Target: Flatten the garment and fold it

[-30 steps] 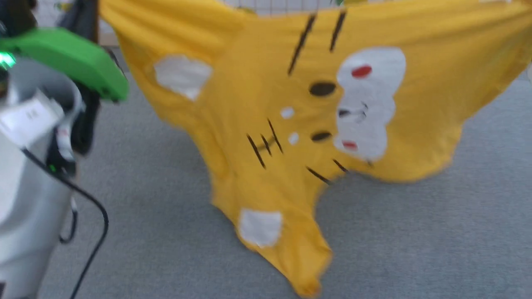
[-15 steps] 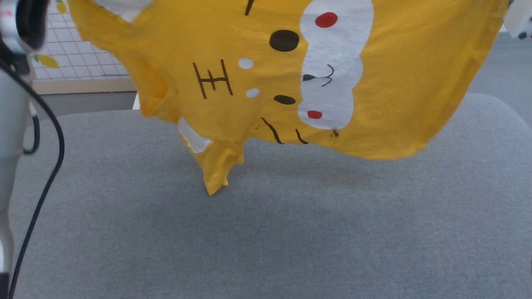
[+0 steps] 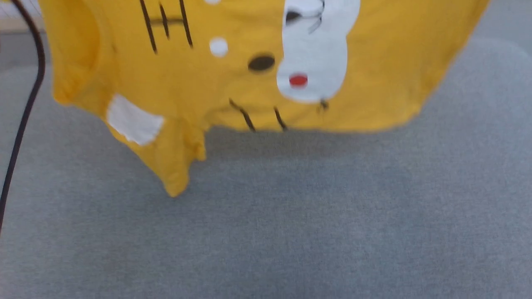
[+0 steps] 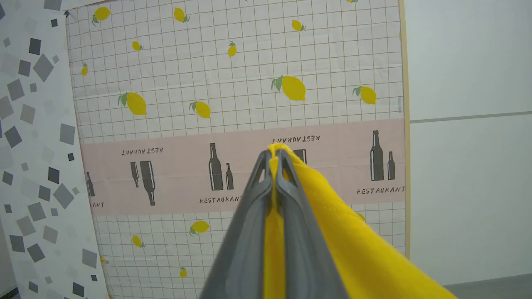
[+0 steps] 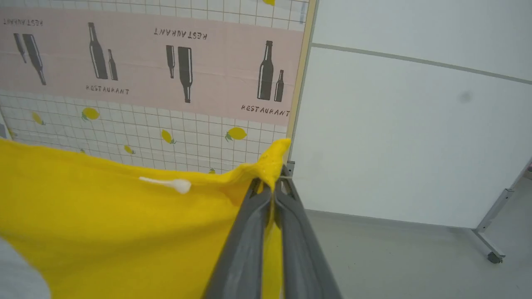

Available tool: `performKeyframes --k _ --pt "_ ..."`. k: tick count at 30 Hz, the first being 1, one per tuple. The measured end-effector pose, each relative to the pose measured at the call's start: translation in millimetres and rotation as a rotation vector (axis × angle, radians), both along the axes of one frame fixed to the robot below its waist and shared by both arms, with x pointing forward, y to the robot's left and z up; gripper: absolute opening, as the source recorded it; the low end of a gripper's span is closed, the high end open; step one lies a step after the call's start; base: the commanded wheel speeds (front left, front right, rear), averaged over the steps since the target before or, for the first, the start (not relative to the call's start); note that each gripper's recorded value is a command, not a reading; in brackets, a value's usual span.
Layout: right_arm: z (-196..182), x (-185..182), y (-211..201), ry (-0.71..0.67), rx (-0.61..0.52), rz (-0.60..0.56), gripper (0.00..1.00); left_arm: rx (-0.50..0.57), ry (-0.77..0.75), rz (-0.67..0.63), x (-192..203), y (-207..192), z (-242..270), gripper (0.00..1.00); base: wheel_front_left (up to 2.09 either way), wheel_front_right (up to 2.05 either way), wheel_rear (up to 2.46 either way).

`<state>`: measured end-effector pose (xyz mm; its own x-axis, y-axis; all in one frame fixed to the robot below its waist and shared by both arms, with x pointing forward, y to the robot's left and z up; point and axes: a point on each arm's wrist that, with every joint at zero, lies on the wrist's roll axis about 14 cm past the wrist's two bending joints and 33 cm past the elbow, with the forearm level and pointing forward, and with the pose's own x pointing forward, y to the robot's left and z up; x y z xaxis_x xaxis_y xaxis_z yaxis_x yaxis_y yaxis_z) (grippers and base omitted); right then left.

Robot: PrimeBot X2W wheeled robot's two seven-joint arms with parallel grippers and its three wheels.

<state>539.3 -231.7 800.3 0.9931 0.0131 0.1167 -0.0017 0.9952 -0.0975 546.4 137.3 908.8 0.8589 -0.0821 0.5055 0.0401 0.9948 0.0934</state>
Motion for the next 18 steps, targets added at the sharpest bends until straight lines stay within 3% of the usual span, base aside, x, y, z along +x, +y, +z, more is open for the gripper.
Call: performKeyframes --k 11,18 --pt "-34 89 -2 -0.028 -0.011 -0.033 0.0 -0.056 -0.104 0.01 87 -6 -33 0.0 0.0 0.0 0.0" --pt "-66 135 -22 -0.054 -0.071 -0.082 0.0 -0.037 -0.179 0.007 128 -9 -69 0.0 0.0 0.0 0.0"
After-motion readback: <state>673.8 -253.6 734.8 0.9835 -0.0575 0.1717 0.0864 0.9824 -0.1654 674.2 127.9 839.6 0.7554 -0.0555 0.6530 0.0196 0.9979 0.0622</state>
